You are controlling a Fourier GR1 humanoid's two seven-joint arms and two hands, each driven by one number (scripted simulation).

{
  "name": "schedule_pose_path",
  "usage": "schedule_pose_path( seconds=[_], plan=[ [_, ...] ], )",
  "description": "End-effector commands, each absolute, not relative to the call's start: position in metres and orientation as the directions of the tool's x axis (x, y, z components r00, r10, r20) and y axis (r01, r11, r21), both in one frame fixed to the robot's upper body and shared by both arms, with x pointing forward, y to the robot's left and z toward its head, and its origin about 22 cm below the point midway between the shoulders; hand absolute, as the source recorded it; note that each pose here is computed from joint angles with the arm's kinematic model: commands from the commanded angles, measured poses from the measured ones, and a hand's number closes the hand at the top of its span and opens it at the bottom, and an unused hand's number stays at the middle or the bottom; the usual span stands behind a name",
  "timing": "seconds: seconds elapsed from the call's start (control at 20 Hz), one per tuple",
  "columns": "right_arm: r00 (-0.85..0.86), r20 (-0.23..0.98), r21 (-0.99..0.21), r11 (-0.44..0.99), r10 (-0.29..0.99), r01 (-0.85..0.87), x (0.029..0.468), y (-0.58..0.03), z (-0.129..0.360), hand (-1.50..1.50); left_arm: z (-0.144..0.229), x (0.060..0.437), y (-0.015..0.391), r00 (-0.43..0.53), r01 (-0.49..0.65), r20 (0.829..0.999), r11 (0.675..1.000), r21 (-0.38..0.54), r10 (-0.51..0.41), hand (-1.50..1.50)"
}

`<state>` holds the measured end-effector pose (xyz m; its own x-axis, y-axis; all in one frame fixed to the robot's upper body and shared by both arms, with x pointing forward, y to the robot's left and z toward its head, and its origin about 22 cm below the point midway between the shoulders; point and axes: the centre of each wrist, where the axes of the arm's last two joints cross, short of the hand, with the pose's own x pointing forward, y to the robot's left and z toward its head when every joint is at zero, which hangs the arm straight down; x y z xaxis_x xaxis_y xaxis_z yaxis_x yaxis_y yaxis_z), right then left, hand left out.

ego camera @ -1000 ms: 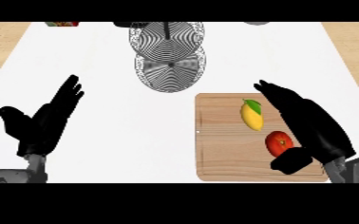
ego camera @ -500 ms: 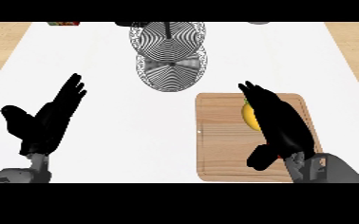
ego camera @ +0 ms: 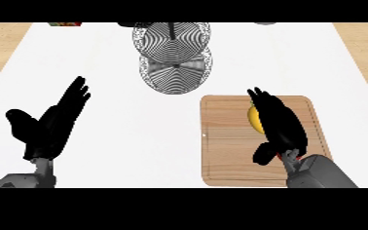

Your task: Pick the lemon from the cutting board and place it in the tiered basket

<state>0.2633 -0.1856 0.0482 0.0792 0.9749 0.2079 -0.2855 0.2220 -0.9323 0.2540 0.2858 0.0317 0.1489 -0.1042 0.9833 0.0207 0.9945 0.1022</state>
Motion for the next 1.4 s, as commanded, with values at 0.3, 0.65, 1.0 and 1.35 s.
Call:
schedule_pose_path(
  seconds=[0.3, 0.65, 1.0, 1.35],
  plan=[
    [0.083, 0.149, -0.964, 0.163, 0.985, -0.21, 0.287, -0.209, 0.024, -1.5, 0.035, 0.253, 0.297, 0.156, 0.022, 0.983, 0.995, 0.1, -0.102, 0.0],
    [0.097, 0.14, -0.91, 0.167, 0.985, -0.38, 0.291, -0.213, 0.003, 1.5, 0.028, 0.257, 0.286, 0.136, 0.011, 0.984, 0.993, 0.115, -0.116, 0.0],
    [-0.02, 0.013, -0.925, 0.005, 1.0, -0.38, 0.295, -0.194, 0.005, 1.5, 0.046, 0.273, 0.287, 0.151, 0.039, 0.983, 0.994, 0.103, -0.108, 0.0],
    [0.208, -0.013, -0.936, 0.061, 0.978, -0.346, 0.255, -0.214, -0.007, 1.5, 0.043, 0.257, 0.294, 0.134, -0.004, 0.984, 0.993, 0.122, -0.12, 0.0]
  ],
)
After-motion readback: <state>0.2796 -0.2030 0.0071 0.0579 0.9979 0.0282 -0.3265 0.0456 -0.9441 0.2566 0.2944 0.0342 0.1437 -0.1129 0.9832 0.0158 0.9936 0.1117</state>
